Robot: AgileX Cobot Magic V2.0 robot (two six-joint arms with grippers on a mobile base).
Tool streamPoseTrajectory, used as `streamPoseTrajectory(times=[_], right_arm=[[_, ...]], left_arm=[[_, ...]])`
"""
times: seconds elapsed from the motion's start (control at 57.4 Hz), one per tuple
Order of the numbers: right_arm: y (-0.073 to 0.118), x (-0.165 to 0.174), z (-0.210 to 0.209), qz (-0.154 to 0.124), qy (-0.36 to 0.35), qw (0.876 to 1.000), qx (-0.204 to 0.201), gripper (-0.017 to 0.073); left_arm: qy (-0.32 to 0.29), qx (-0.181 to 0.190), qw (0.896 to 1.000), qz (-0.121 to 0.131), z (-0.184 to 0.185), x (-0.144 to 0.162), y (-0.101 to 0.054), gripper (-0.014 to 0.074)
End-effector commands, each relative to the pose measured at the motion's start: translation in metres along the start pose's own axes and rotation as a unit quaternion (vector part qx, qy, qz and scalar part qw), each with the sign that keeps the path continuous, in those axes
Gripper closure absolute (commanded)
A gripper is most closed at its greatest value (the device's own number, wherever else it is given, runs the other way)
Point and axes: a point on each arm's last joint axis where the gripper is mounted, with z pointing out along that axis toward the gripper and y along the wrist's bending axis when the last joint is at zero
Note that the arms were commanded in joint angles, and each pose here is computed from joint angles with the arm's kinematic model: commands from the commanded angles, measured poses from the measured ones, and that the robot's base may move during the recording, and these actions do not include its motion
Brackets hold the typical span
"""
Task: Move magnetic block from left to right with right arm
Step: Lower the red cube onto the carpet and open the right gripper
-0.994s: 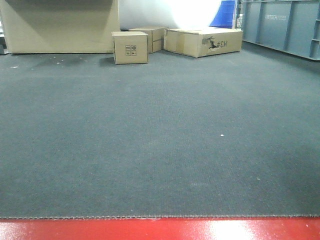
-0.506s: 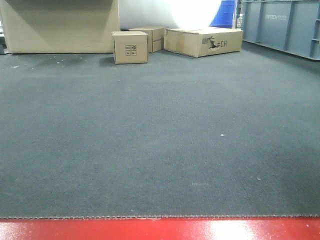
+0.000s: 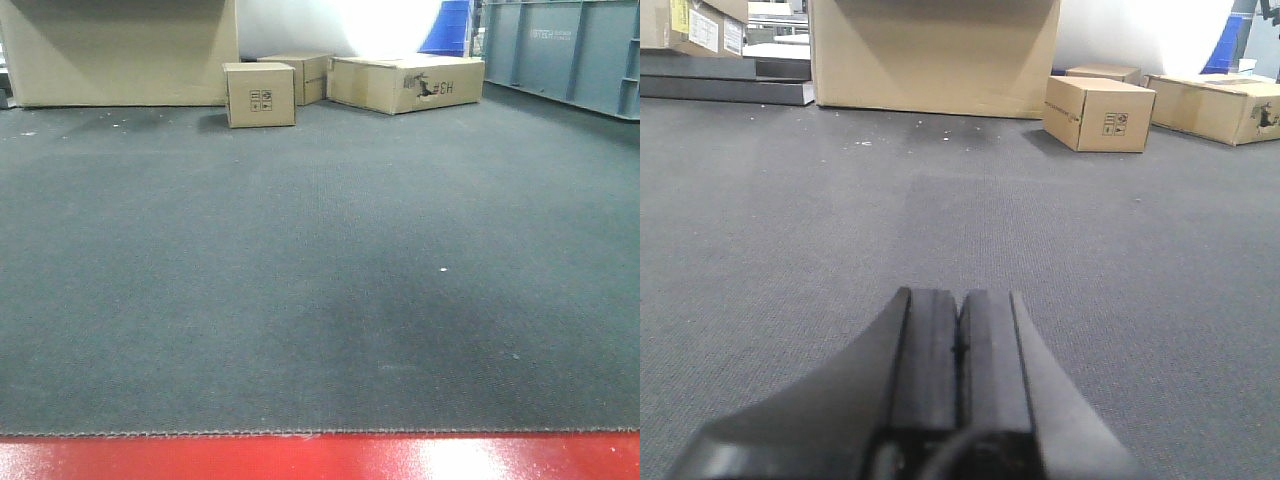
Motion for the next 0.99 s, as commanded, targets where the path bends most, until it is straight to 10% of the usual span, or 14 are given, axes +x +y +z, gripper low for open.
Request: streamPoseTrajectory(times=[0.0,0.802,0.976], right_arm=[[0.002,-0.022,0.019,0.0,0.001,1.0,-0.006,0.0328],[0.008,0.048,0.211,-0.007,0.256,0.967,-0.003,0.0328],[0.008,0.045,0.209,-0.007,0.248,0.969,-0.003,0.0134]], left_arm=[[-0.042,-0.002,0.999,-0.005,-0.001,-0.005,0.001,0.072],[-0.042,-0.002,0.999,-0.005,-0.001,-0.005,0.001,0.072],[-0.042,-0.002,0.999,-0.005,-0.001,-0.005,0.001,0.072]])
